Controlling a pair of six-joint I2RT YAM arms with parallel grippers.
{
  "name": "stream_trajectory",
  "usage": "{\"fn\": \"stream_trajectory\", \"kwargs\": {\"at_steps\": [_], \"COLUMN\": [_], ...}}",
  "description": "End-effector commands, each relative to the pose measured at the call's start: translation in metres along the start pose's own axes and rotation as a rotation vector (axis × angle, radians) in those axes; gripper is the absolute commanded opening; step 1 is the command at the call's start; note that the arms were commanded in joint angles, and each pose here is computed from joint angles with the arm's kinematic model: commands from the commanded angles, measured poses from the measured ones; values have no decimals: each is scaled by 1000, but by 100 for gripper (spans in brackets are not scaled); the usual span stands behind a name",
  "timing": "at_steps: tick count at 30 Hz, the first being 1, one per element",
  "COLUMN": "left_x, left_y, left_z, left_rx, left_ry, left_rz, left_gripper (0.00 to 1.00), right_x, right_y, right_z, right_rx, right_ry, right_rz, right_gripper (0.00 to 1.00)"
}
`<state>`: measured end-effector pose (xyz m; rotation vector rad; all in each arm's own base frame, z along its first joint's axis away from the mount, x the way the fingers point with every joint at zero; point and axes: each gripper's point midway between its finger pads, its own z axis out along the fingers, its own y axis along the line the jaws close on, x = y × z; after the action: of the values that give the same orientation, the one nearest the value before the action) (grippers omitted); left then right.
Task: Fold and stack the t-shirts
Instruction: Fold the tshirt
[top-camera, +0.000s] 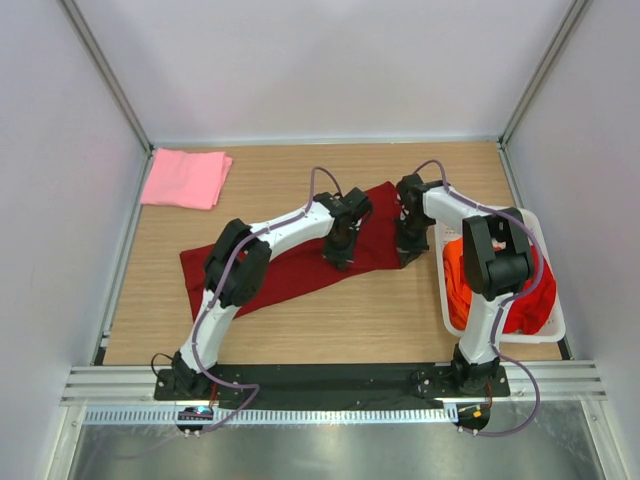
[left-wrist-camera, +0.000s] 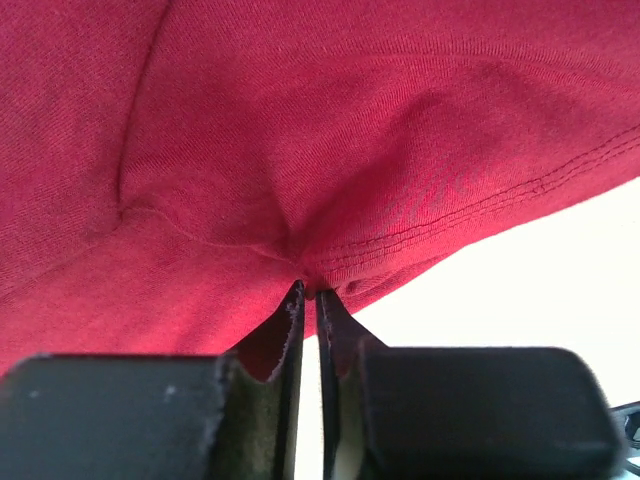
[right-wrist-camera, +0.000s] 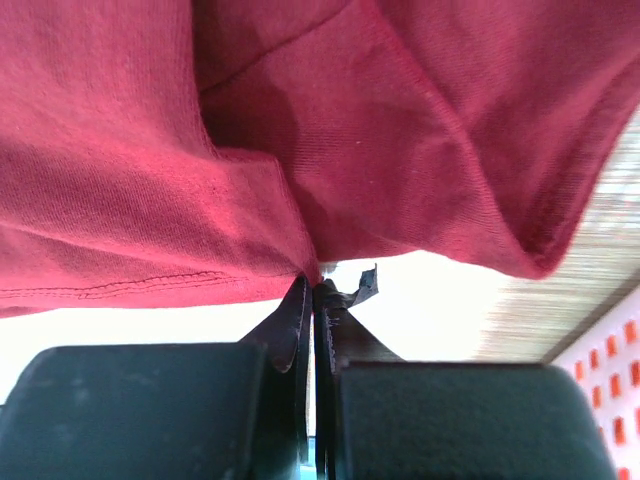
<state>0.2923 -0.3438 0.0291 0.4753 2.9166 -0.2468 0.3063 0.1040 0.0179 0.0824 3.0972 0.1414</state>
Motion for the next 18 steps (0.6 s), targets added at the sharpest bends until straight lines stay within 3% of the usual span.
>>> {"fn": "stream_trajectory", "kwargs": {"at_steps": [1, 11, 18], "left_x": [-3, -11, -21], "left_y": [-5, -16, -8], "left_z": [-28, -41, -53], "left_rx": [22, 69, 51], "left_ry": [-40, -45, -86], "left_rz": [31, 56, 49], "left_gripper": [7, 2, 6], "right_x": [-26, -50, -66], "right_y": [-3, 13, 28], "right_z": [-27, -54, -65], "right_rx": [24, -35, -94], "right_ry": [-108, -172, -204], "right_rz": [-1, 19, 21], "right_gripper": [1, 1, 1]}}
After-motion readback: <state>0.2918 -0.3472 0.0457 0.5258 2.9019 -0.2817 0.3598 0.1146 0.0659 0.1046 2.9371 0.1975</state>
